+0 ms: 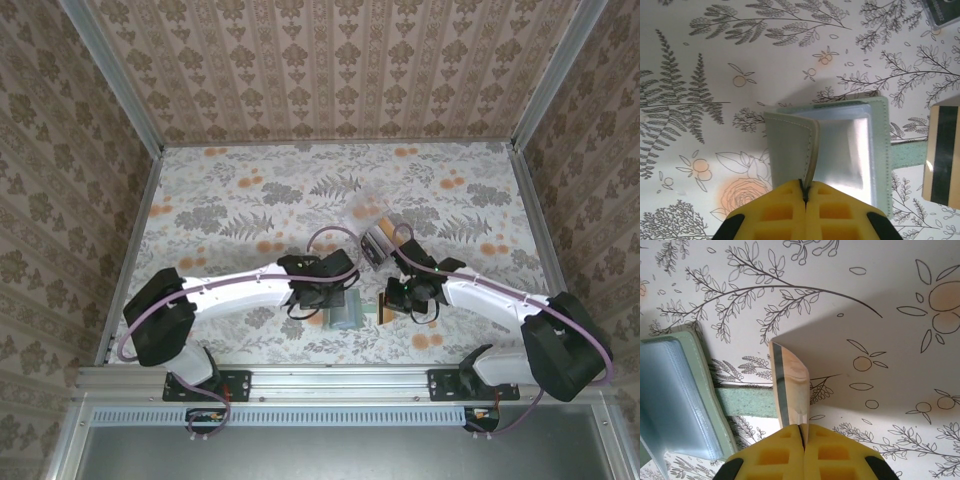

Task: Put the credit cards into the card holder
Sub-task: Open the card holder at the bottom-center of the table.

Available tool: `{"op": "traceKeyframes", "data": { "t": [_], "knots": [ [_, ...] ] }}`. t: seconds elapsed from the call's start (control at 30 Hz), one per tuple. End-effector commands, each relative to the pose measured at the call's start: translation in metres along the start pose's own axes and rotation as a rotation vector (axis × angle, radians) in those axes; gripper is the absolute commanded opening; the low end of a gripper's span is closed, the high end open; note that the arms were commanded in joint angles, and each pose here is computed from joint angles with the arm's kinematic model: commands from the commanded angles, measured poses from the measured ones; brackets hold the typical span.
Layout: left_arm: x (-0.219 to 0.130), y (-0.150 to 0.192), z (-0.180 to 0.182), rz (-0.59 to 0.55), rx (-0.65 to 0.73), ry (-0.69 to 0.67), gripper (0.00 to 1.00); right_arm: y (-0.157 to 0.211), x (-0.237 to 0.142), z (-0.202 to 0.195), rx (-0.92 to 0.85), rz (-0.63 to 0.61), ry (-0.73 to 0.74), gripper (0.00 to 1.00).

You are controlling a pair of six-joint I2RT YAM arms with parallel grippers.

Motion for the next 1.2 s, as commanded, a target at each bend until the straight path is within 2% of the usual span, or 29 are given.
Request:
{"op": "traceKeyframes", "data": {
  "t": [0.0,0.2,0.4,0.57,0.8,1.0,1.17],
  "knots": [
    [-0.006,-0.004,0.012,-0.042,-0.026,0.032,0.00,0.007,-0.001,-0.021,0.018,0.028,0.163,0.00],
    [-0.005,-0.004,0.029,-0.092,-0.089,0.215,0.00,-0.008,-0.030,0.007,-0.034,-0.048,0.025,0.00],
    [0.001,-0.005,0.042,-0.106,-0.112,0.262,0.00,-0.017,-0.060,0.035,-0.082,-0.123,-0.138,0.00],
    [0.007,-0.002,0.045,-0.099,-0.114,0.272,0.00,-0.016,-0.055,0.053,-0.129,-0.101,-0.228,0.00],
    [0.011,-0.002,0.050,-0.088,-0.104,0.261,0.00,-0.016,-0.027,0.048,-0.134,-0.057,-0.096,0.00],
    [0.013,-0.002,0.053,-0.077,-0.100,0.252,0.00,-0.014,-0.015,0.056,-0.155,-0.016,-0.151,0.00],
    [0.016,-0.003,0.052,-0.066,-0.092,0.248,0.00,-0.015,-0.009,0.057,-0.149,-0.009,-0.141,0.00]
  ]
}}
Point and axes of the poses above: each hand's point on the last joint's axis, 136 mm out from that joint toward the fingers, its own x axis out along the fingers, its own z axis along the line the jaws close on, y = z × x, the point moved 7 cm from there along -x, back along the fingers, and after that the axes turned 4 degrees about -x, right-handed, at the moved point
